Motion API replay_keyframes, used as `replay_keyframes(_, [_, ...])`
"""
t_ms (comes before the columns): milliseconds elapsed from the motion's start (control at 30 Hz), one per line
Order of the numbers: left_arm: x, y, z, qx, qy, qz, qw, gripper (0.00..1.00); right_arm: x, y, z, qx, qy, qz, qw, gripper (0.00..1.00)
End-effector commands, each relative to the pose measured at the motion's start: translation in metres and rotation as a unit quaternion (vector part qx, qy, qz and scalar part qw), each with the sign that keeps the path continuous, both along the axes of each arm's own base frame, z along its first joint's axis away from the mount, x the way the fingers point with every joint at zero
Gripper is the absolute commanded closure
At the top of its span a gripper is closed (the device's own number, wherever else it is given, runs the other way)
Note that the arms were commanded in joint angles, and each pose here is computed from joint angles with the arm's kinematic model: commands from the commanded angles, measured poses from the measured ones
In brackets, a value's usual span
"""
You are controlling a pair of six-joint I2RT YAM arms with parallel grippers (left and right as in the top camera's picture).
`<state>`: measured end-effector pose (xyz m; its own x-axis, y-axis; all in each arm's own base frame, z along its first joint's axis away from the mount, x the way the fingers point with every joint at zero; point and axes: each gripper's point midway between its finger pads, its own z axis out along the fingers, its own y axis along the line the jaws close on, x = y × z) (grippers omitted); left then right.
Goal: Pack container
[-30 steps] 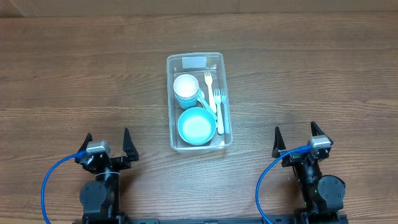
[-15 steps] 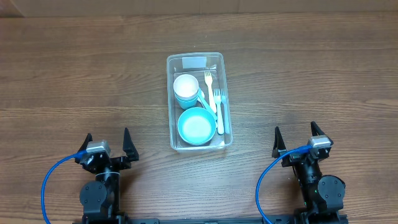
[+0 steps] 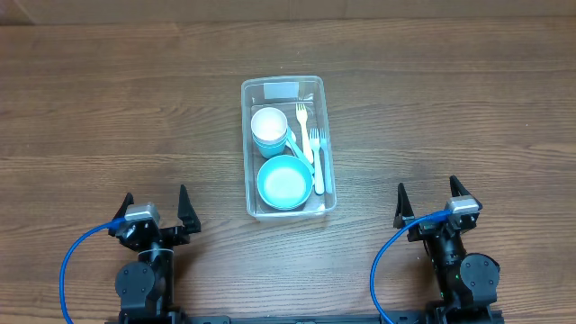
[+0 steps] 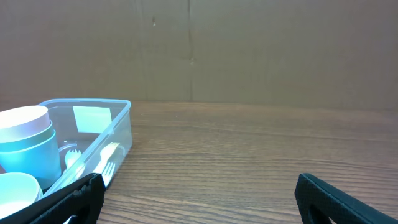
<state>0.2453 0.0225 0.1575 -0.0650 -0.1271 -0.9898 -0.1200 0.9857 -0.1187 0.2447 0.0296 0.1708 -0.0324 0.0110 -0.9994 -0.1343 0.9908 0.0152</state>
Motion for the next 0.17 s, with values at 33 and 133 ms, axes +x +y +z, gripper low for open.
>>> replay_keyframes(33, [-0.0004, 0.002, 0.0003, -0.005, -0.005, 0.006, 1.0, 0.0, 0.0, 0.0004, -0.0009, -0.001, -0.004, 0.002, 1.0, 0.0])
replay_keyframes(133, [-0.0004, 0.002, 0.0003, -0.005, -0.005, 0.006, 1.0, 0.0, 0.0, 0.0005, -0.001, -0.001, -0.004, 0.002, 1.0, 0.0])
